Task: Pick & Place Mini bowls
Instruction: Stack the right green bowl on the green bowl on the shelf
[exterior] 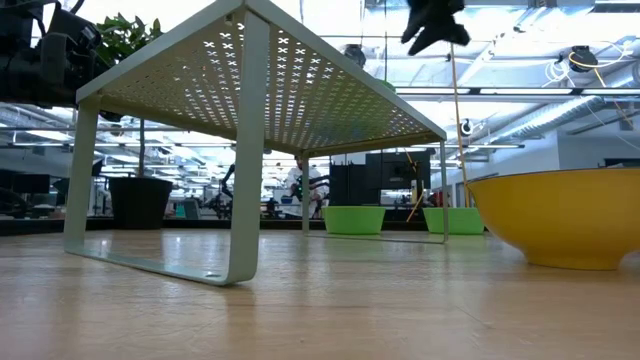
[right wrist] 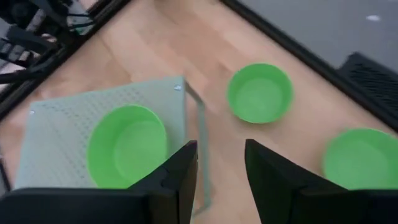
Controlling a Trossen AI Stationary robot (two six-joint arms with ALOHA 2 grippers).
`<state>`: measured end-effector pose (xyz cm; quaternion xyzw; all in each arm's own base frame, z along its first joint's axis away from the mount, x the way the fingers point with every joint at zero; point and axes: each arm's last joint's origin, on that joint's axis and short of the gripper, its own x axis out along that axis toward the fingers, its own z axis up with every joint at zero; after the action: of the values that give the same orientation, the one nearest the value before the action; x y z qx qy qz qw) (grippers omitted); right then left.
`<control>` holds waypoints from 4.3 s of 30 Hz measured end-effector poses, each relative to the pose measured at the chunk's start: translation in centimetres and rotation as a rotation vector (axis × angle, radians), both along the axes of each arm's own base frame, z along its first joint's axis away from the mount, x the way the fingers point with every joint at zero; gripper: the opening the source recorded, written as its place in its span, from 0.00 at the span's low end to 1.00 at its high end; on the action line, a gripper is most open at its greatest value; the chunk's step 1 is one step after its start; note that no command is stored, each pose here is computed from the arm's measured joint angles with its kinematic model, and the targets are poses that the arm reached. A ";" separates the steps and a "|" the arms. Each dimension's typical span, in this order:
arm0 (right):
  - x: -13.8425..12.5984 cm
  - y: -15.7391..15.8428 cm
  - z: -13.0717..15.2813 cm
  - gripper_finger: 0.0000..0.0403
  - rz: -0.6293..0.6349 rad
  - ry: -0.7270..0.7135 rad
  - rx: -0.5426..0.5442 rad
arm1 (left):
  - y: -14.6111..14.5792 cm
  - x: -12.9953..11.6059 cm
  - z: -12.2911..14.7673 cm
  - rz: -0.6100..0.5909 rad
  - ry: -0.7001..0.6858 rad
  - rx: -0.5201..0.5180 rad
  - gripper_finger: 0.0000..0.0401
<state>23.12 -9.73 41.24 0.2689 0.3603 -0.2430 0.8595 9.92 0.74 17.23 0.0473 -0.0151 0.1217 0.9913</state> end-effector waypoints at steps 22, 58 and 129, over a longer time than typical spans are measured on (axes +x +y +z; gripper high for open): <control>-7.5 2.1 1.8 0.30 -0.304 0.172 -0.180 | 0.0 0.0 0.0 0.000 0.000 0.000 0.45; -8.6 2.3 -8.9 0.30 -0.241 0.002 -0.445 | 0.0 0.0 0.0 0.000 0.000 0.000 0.45; -14.0 6.3 -23.6 0.30 0.088 -0.815 -0.466 | 0.0 0.0 0.0 0.000 0.000 0.000 0.45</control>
<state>9.11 -3.46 17.65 0.1268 -0.0595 -0.1556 0.9778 9.92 0.75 17.23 0.0472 -0.0150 0.1219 0.9913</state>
